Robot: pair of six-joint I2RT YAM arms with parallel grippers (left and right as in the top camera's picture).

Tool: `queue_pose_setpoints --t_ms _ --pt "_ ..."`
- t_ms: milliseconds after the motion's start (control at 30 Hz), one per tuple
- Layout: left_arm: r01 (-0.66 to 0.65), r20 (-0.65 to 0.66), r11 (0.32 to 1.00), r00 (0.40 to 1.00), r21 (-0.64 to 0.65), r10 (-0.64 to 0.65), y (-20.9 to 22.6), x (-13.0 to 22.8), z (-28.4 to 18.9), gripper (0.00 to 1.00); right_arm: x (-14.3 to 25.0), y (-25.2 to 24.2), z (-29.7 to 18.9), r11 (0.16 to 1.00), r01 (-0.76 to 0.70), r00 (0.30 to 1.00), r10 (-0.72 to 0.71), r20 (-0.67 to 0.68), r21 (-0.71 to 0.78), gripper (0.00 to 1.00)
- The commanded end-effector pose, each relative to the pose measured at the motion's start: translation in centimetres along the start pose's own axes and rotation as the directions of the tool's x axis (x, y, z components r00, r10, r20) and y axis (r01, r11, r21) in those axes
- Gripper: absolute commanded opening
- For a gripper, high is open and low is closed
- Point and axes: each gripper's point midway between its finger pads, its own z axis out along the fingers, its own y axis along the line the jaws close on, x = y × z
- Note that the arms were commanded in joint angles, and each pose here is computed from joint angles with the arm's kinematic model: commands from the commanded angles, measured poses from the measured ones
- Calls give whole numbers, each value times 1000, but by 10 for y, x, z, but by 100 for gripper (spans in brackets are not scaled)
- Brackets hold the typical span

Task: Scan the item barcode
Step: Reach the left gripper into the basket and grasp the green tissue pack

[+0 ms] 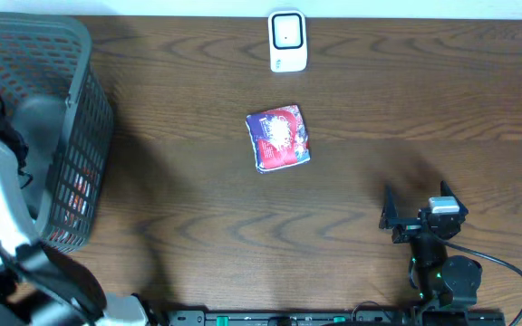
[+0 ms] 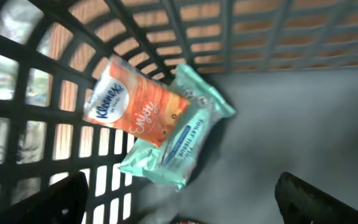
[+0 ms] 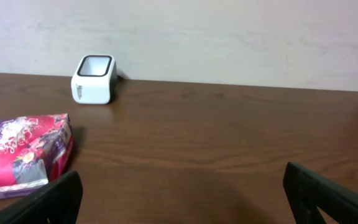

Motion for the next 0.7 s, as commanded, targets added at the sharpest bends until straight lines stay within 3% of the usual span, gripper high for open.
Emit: queue_pose_setpoints --t_ms 0,467,667 --pt "37 -5 993 999 -111 -38 6 6 27 96 1 -3 0 1000 15 1000 -15 -1 11 99" --pt "-130 -194 946 978 -296 74 10 58 88 96 1 -3 0 1000 15 1000 -15 -1 11 99" --pt "-140 -223 935 972 -325 68 17 62 100 96 1 -3 0 1000 15 1000 -15 -1 11 99"
